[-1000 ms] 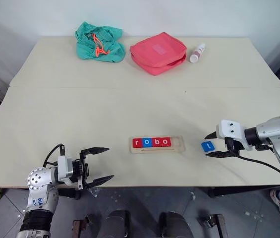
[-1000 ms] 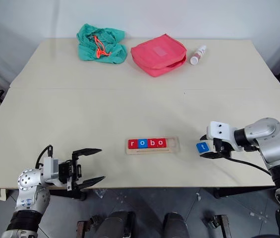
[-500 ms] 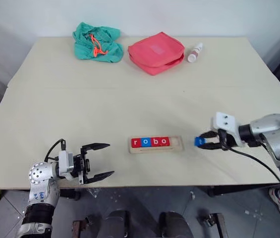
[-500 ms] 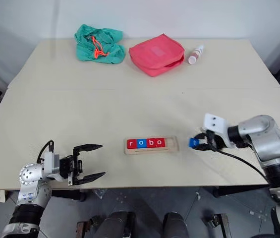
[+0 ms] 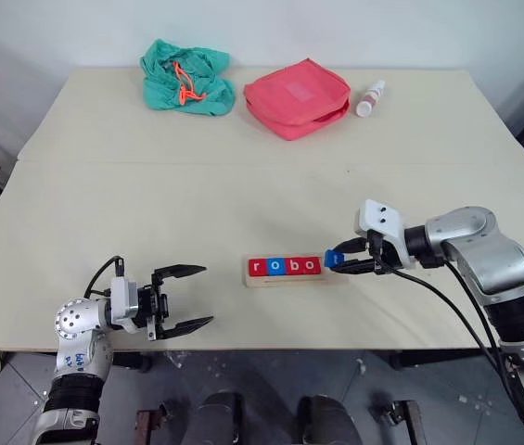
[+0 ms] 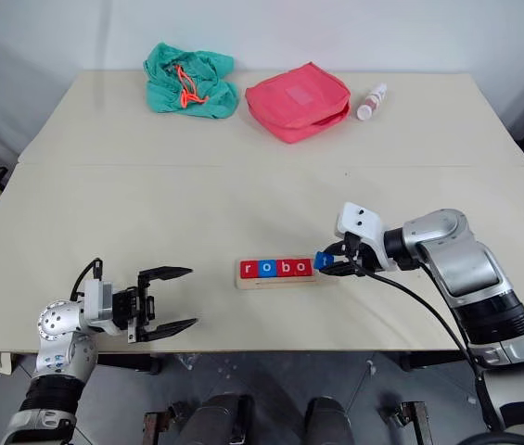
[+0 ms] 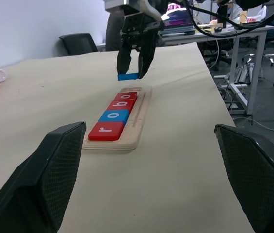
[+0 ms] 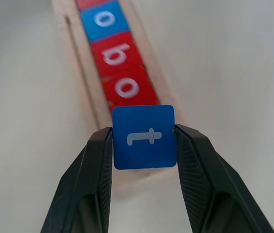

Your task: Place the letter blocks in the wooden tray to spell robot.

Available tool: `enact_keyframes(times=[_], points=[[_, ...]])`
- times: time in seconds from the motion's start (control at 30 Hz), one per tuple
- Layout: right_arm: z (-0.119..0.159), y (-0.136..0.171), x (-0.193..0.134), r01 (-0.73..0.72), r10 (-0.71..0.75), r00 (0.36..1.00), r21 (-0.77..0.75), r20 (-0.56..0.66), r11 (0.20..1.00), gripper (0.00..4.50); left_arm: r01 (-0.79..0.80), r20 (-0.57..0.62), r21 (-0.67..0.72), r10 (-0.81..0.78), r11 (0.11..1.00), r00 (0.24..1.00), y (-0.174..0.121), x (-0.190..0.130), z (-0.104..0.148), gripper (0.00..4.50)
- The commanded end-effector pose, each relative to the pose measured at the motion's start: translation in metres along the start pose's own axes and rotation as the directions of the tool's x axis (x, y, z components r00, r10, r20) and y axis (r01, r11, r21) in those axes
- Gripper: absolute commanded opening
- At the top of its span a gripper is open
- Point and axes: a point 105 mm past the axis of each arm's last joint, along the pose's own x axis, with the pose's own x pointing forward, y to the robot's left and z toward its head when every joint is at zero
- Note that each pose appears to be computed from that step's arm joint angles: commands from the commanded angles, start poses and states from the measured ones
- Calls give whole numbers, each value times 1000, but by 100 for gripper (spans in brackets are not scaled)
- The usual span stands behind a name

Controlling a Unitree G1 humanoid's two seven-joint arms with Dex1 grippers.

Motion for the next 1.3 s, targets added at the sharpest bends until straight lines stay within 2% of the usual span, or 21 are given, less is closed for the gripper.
enact_keyframes(times=[0.03, 0.27, 0.53, 0.57, 0.73, 0.83, 0.97, 1.1, 1.13, 1.3], points=[[8, -4, -1, 5, -4, 1000, -47, 16, 999, 146, -4, -3, 33, 4, 999, 1000, 0, -4, 7, 450], [10, -1, 5, -34, 36, 999, -50, 33, 998, 146, -14, -9, 35, 15, 999, 1000, 0, -5, 7, 450], [8, 3, 4, -43, 44, 999, -61, 15, 997, 423, -17, -10, 37, 17, 999, 1000, 3, -5, 6, 450], [6, 2, 4, -39, 39, 999, -65, 7, 997, 447, -17, -10, 37, 17, 999, 1000, 3, -5, 6, 450], [11, -3, -5, 5, -3, 1000, -72, 31, 997, 447, -15, -9, 40, 15, 999, 1000, 6, -3, 5, 450], [18, -12, -15, 86, -80, 992, -62, 101, 994, 447, -24, -18, 39, 24, 999, 1000, 8, -3, 4, 450], [13, -13, -30, 145, -137, 976, -37, 170, 989, 447, -52, -24, 38, 53, 998, 998, 12, -4, 5, 450], [-5, 3, -57, 149, -127, 952, -59, 278, 987, 447, -185, -69, 72, 189, 980, 979, 28, -10, 8, 450], [-5, 6, -66, 143, -117, 926, -45, 359, 989, 447, -218, -64, 85, 224, 972, 972, 33, -13, 12, 450], [-40, 16, -90, 122, -93, 923, -53, 373, 991, 447, -346, -57, 130, 355, 929, 933, 49, -28, 26, 450]])
